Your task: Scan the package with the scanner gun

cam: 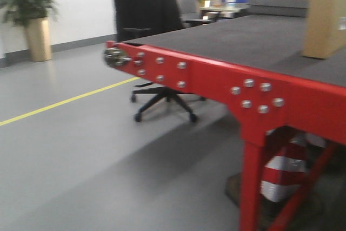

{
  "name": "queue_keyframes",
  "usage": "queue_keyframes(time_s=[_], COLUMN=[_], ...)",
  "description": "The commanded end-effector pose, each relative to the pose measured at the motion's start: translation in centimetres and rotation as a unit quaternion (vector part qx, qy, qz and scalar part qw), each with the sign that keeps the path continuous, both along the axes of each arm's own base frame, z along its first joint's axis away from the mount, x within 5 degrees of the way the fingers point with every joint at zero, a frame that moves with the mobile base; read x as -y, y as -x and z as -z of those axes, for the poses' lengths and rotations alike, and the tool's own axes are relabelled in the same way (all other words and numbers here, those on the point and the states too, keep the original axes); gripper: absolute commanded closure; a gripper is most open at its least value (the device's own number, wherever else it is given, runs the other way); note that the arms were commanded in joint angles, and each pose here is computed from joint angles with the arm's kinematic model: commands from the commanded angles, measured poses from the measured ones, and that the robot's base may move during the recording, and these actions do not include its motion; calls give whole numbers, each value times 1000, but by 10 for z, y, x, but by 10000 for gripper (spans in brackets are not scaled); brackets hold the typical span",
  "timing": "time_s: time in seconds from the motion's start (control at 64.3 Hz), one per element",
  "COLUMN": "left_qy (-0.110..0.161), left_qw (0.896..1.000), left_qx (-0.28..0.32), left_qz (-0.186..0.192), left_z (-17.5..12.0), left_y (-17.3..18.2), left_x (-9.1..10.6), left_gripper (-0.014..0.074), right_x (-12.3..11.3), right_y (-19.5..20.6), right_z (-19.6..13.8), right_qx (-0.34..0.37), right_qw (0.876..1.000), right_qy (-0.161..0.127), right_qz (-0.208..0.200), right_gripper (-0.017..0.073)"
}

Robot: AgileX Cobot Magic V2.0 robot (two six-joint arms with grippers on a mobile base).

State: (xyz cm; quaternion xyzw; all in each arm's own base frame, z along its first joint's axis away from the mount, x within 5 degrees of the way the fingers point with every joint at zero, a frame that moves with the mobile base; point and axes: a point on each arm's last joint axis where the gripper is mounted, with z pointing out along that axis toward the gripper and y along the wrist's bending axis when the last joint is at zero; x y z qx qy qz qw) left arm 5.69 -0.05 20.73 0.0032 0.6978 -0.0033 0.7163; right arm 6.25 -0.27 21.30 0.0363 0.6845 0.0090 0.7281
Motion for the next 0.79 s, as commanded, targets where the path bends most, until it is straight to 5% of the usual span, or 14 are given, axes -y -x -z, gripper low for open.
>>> queue_keyframes(time_s=[0.0, 0.777], left_qy=[6, 6], left_qw=[1000, 1000], left_qx=[13, 13], left_qz=[-1, -1], left_z=[-3, -3], left_y=[1, 1], left_x=[0, 0], left_gripper=[704, 704], right_x=[1, 1], right_y=[1, 1], right_z=[-3, -3], right_qx=[15, 15], right_qw=[1000, 1000], right_qy=[4, 4], right_qz=[4, 4], right_gripper=[713, 713])
